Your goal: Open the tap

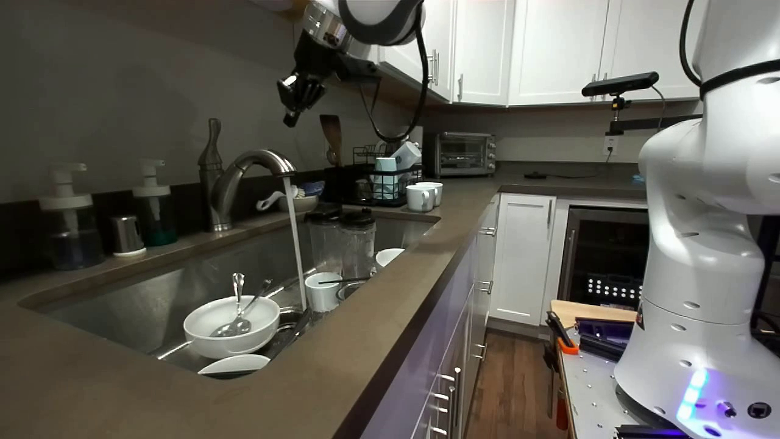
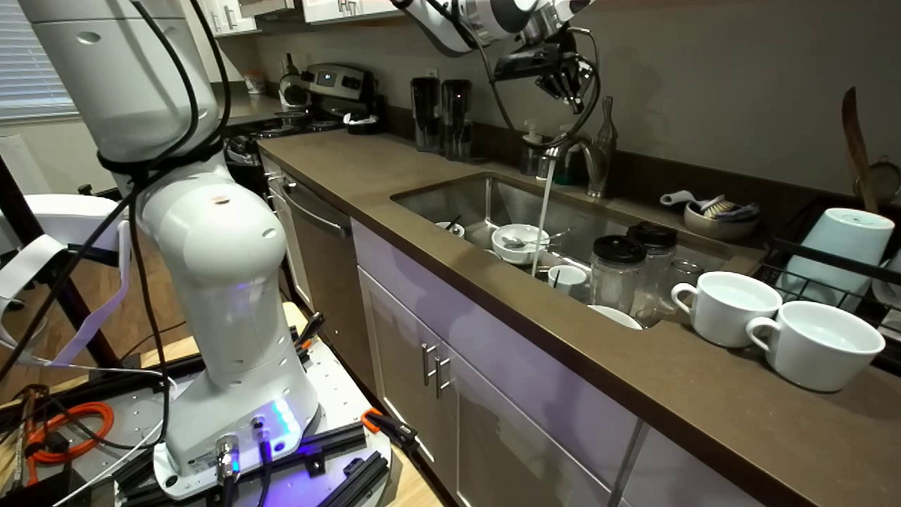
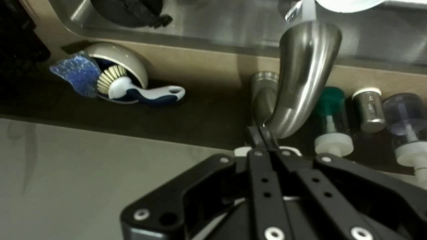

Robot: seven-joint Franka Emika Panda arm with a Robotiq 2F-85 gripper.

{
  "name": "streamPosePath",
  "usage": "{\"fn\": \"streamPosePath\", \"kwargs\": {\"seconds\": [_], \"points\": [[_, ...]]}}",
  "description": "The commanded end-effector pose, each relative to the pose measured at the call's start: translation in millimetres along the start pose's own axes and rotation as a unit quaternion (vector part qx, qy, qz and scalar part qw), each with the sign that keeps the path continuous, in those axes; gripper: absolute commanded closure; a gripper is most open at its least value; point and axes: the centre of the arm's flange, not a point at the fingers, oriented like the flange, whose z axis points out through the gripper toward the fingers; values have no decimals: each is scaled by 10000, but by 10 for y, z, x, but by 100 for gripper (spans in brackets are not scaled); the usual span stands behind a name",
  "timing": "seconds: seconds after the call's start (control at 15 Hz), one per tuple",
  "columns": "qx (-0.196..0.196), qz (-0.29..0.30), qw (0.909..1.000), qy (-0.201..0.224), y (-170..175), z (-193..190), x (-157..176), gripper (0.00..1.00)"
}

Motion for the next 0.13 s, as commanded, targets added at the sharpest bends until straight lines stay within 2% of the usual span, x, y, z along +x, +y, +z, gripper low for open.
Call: {"fn": "streamPosePath", "kwargs": {"seconds": [0.0, 0.07], "points": [[-89, 9, 9983, -568, -92, -432, -285, 98], [-77, -15, 9975, -699, -119, -508, -330, 98]]}}
